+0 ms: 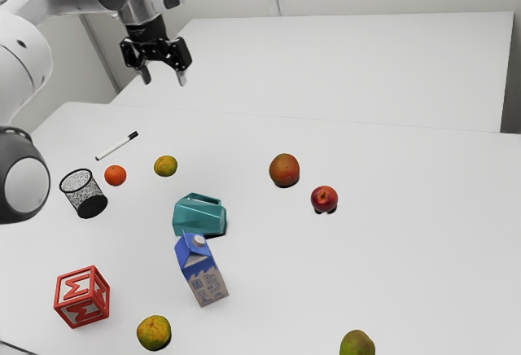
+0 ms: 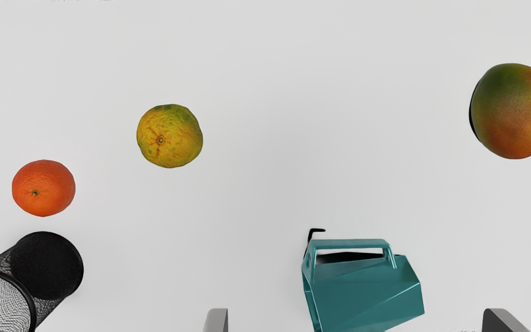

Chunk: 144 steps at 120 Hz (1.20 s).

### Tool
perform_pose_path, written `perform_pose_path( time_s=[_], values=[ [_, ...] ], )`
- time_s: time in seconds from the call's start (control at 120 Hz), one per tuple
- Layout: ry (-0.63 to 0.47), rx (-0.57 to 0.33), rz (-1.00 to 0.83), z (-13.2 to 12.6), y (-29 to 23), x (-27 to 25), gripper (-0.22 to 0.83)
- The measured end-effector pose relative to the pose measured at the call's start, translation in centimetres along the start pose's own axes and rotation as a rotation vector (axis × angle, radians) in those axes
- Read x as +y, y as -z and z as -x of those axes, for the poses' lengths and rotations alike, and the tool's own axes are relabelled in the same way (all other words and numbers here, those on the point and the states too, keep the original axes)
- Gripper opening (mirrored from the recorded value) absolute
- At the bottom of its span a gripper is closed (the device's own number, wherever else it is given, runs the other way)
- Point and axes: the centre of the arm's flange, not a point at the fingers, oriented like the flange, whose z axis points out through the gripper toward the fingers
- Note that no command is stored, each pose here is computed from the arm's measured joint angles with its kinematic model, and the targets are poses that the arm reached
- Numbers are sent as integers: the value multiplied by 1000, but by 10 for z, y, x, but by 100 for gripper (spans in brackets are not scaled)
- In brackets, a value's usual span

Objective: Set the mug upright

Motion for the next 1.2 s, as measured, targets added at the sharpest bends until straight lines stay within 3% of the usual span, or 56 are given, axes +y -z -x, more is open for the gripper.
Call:
perform_pose_path(
  time_s=[0.183, 0.367, 0.608, 0.975, 1.2],
  values=[
    [-21, -7, 1, 11, 1, 15, 62],
    [-9, -65, 60, 69, -61, 18, 62],
    [144, -57, 270, 116, -141, -13, 62],
    [338, 53, 565, 135, -216, -81, 62],
    [336, 92, 732, 141, -257, -66, 61]
  ],
)
